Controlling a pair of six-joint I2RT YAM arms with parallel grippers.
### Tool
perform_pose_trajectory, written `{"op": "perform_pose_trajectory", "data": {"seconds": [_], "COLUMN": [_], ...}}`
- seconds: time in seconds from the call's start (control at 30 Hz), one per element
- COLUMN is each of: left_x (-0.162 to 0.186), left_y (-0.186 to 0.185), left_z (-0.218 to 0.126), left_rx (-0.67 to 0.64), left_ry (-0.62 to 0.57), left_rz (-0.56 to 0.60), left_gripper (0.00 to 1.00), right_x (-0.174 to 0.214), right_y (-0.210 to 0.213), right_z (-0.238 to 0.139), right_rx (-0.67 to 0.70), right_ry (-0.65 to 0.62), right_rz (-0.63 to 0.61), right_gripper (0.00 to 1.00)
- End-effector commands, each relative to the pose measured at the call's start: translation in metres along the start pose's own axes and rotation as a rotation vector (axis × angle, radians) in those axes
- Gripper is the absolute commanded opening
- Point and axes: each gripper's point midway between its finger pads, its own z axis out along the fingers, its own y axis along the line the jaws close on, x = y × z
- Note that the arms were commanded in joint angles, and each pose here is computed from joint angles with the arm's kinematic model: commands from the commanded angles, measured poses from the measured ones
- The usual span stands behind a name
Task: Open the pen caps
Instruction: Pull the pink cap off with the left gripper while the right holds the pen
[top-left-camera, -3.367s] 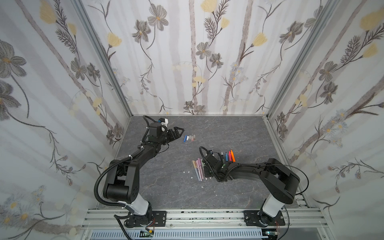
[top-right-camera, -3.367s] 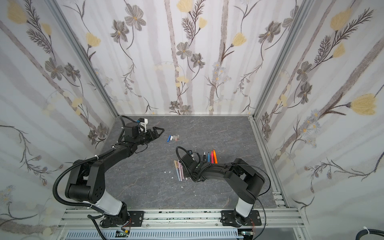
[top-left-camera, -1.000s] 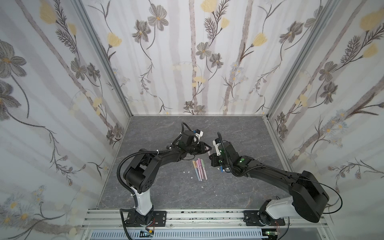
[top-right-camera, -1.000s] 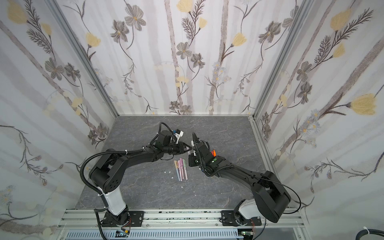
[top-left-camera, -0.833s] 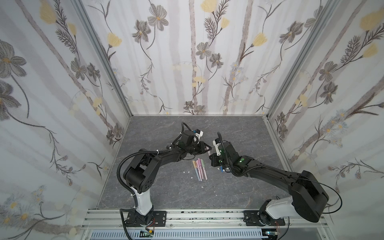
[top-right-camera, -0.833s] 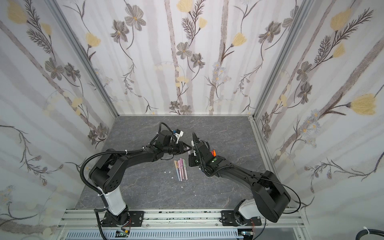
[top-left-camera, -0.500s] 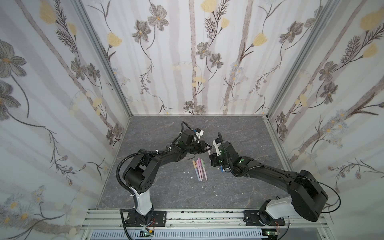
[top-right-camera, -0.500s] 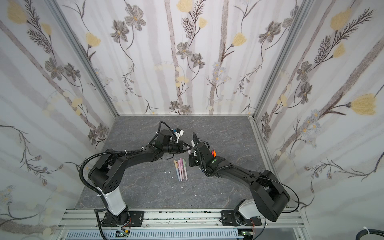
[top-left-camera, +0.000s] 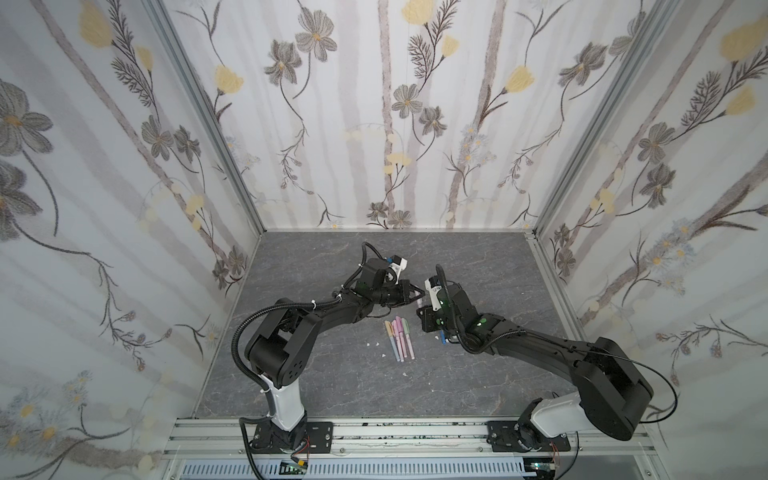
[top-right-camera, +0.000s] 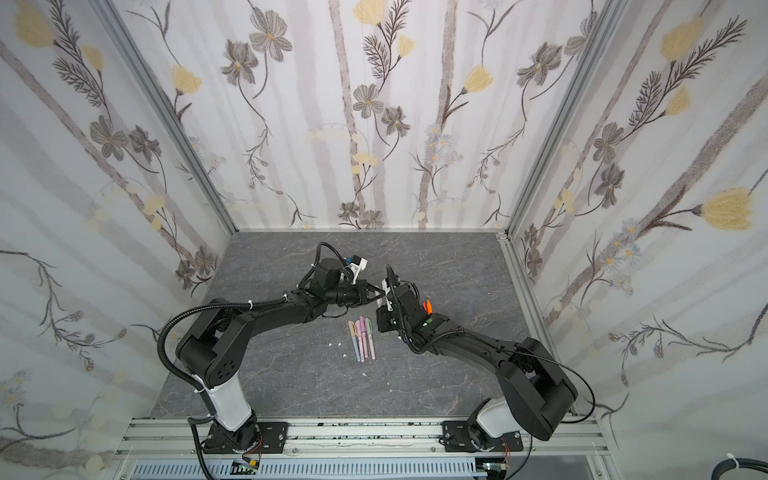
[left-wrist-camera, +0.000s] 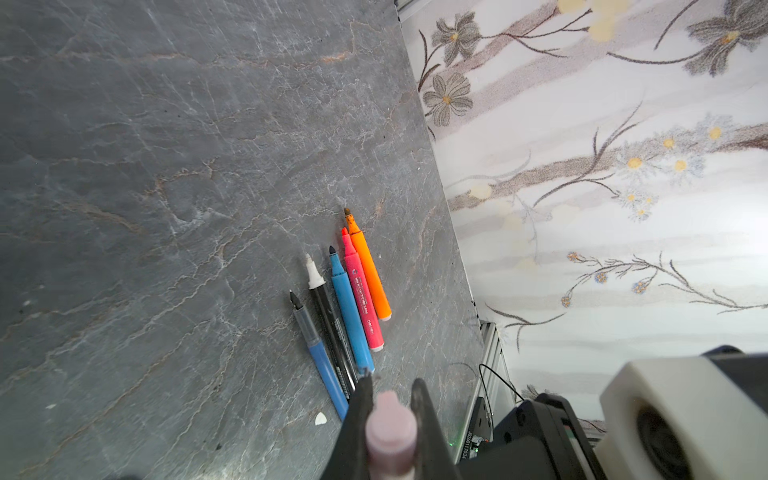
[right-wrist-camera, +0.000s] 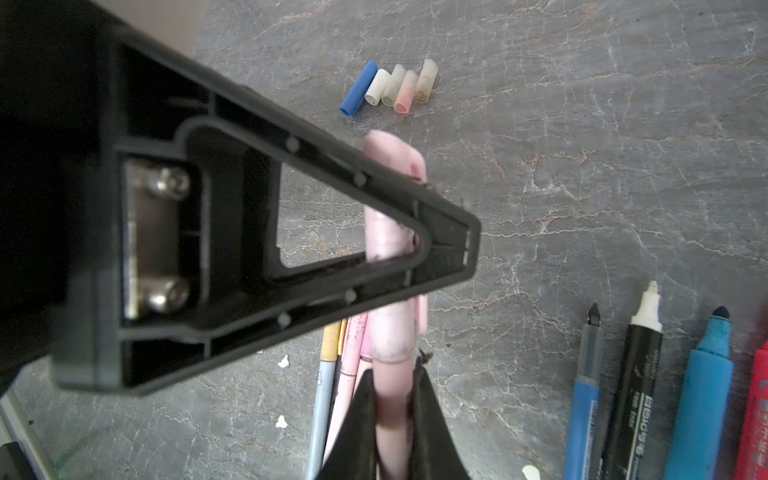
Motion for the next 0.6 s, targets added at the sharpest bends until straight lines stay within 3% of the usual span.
{"op": "perform_pose_trajectory", "data": {"seconds": [0.0,0.17,0.57], "left_x": [-0.004,-0.015,-0.085], "left_y": [-0.015,-0.004,-0.005], "left_z": [-0.002,-0.002,-0.007], "left_rx": [0.042,-0.009,-0.059], "left_ry": [-0.002,-0.019,-0.108], "left_rz": [0.031,0.048,0.103], "left_gripper": [0.0,0.0,0.0], "right_x": [-0.007,-0.001,0.031], "right_y": [-0.002,-0.003,-0.007], "right_z": [0.002,0.004,0.0], "right_rx": [0.013,0.012,0.013], "right_ry": [-0.027,-0.007,0.044], "right_rz": [0.005,0.003,0.01], "right_gripper": [0.06,0.0,0.0]}}
